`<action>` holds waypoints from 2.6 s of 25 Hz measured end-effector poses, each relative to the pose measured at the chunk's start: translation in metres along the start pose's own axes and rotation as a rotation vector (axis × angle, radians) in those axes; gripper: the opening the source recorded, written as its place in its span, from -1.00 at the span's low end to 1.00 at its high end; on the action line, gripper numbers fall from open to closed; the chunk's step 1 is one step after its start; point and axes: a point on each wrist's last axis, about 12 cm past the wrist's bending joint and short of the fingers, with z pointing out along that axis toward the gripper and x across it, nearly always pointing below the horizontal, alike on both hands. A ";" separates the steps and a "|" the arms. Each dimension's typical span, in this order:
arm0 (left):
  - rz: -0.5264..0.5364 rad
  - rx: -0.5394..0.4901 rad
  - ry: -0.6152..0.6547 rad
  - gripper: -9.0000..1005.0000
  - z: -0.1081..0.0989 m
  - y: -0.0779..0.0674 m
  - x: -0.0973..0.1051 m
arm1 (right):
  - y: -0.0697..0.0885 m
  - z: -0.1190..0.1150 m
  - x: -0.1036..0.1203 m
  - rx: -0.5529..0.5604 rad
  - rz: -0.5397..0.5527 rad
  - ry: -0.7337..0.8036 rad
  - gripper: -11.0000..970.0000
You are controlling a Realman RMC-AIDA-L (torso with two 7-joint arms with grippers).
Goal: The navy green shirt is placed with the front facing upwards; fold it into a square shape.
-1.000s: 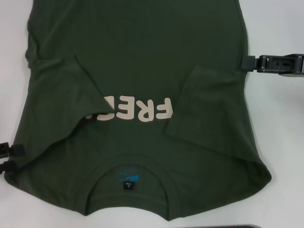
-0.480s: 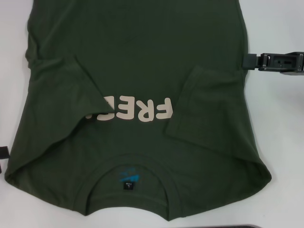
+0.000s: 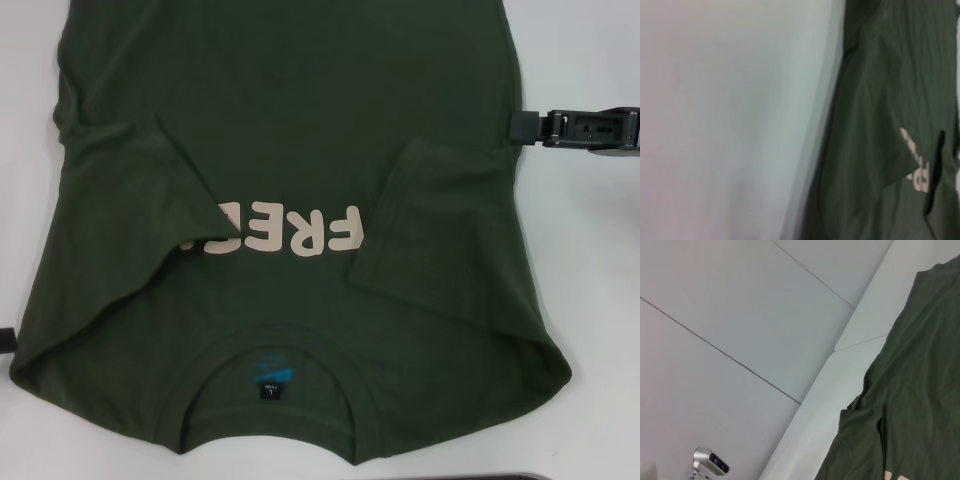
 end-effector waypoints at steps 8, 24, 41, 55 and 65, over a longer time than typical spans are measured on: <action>-0.006 -0.017 -0.007 0.47 0.003 0.002 -0.001 | 0.000 0.001 0.000 -0.002 0.001 0.000 0.63; -0.027 -0.050 0.007 0.47 0.013 0.005 -0.001 | -0.001 0.000 0.003 -0.002 0.012 -0.001 0.63; -0.016 -0.047 0.026 0.47 0.024 0.000 -0.006 | -0.001 0.000 0.003 -0.001 0.011 0.006 0.63; -0.017 -0.058 0.012 0.46 0.020 0.001 -0.009 | -0.001 0.001 0.002 -0.004 0.008 0.006 0.63; -0.002 -0.058 0.014 0.47 0.023 -0.002 -0.012 | 0.000 0.002 0.002 -0.006 0.012 0.008 0.63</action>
